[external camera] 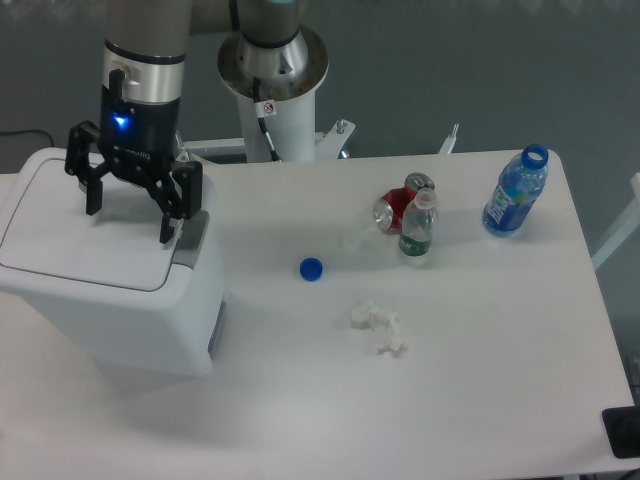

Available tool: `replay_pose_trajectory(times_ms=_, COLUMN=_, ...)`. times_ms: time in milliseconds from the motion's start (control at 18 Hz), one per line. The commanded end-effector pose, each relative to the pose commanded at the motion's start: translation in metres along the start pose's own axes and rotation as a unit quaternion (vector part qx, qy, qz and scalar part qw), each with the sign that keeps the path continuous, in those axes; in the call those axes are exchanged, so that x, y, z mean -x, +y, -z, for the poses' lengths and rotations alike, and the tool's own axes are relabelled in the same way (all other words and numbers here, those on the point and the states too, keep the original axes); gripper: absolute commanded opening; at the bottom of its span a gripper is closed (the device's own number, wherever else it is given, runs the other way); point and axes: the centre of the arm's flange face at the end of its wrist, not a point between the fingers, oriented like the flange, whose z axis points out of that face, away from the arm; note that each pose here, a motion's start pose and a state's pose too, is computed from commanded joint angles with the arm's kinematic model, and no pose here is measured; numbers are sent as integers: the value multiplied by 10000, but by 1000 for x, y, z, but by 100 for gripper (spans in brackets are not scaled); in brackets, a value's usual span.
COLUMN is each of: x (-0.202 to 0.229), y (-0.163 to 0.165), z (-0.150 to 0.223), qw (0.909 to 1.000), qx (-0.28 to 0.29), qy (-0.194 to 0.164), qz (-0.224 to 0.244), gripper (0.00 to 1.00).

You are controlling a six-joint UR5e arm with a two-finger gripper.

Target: Close the trash can

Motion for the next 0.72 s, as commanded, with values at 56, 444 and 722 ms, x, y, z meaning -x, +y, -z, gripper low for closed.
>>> replay_pose_trajectory(times_ms=56, x=0, y=0, z=1, qw=10000, qx=-7, qy=-3, qz=-2, gripper=100)
replay_pose_trajectory(times_ms=444, x=-1, y=1, z=-1, qw=10000, qx=14, qy=10, qz=-9, gripper=100)
replay_pose_trajectory(times_ms=722, x=-1, y=1, z=-2, qw=10000, qx=20, qy=13, qz=-7, gripper=100)
